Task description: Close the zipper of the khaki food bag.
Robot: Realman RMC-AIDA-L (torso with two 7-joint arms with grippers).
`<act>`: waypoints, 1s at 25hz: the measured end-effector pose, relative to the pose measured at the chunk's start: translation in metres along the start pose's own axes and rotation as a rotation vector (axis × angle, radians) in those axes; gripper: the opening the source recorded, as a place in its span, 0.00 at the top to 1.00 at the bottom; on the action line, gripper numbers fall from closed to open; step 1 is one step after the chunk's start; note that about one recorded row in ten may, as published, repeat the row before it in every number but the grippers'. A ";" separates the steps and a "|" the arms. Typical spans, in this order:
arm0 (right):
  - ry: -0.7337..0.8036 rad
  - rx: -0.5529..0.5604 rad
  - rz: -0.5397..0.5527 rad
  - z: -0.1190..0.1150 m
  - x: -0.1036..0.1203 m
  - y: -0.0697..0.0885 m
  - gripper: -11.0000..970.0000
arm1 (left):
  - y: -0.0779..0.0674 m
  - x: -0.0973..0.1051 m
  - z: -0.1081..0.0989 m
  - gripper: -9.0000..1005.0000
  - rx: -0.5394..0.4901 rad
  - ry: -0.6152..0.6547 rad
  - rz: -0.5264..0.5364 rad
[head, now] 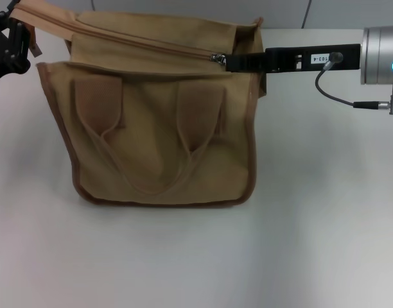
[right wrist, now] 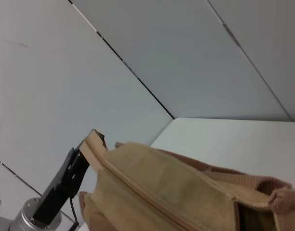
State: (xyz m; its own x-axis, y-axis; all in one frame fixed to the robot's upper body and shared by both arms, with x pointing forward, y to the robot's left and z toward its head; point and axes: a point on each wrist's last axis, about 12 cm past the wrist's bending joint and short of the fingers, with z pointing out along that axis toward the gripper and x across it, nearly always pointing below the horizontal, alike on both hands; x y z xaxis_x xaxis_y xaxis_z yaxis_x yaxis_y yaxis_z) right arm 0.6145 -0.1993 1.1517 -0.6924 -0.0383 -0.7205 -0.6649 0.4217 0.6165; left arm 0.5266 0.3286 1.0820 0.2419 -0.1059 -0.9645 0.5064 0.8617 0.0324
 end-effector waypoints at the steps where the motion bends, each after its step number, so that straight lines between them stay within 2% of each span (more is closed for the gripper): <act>1: -0.003 -0.001 -0.002 0.000 0.000 0.000 0.98 | 0.000 0.000 0.000 0.89 0.000 0.000 -0.001; 10: -0.148 -0.070 -0.080 -0.017 0.003 0.002 0.89 | -0.001 0.001 0.000 0.88 -0.001 0.001 -0.005; 13: -0.204 -0.106 -0.145 -0.027 0.010 0.003 0.86 | -0.001 0.001 -0.001 0.88 -0.002 0.001 -0.006; 16: -0.254 -0.139 -0.264 -0.037 0.023 0.006 0.64 | -0.001 0.001 -0.001 0.88 -0.003 0.002 -0.007; 25: -0.318 -0.146 -0.568 -0.060 0.084 0.008 0.29 | 0.001 0.004 -0.001 0.88 -0.021 0.025 -0.015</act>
State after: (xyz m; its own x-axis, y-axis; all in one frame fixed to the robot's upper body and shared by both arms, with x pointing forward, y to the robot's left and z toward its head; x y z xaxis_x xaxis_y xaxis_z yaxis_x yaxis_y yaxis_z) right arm 0.5344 -0.2532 1.1156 -0.1215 0.0603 -0.9908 -0.9485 0.2872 0.1338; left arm 0.5267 0.3295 1.0777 0.2132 -0.1067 -0.9712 0.4925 0.8702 0.0125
